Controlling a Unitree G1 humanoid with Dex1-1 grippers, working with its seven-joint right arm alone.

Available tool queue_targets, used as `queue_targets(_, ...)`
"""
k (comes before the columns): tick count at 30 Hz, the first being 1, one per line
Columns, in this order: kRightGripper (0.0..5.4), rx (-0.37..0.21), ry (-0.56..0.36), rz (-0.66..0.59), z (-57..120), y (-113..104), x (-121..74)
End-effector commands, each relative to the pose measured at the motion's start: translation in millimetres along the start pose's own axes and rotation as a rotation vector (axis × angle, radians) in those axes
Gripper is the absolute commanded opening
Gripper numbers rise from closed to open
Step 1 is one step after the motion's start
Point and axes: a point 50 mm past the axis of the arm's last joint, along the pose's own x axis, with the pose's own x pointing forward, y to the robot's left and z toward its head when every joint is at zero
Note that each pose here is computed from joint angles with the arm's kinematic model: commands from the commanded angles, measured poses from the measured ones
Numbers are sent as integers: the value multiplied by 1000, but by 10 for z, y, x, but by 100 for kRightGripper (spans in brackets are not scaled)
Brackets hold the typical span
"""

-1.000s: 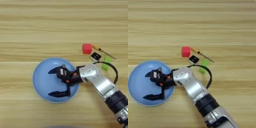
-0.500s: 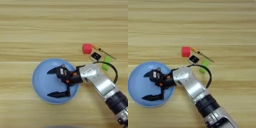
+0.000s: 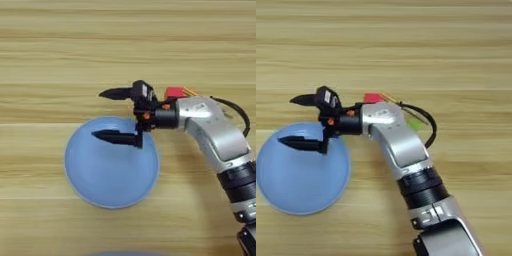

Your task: Move the objects on the table

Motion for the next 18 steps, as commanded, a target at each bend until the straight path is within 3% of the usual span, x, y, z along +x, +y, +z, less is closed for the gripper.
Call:
queue_targets(1, 538, -109, -86, -88, 381, -203, -102)
queue_targets(13, 538, -143, -170, -320, 625, -593, -562)
queue_targets(18, 538, -156, -162, -389, 634, -718, -726)
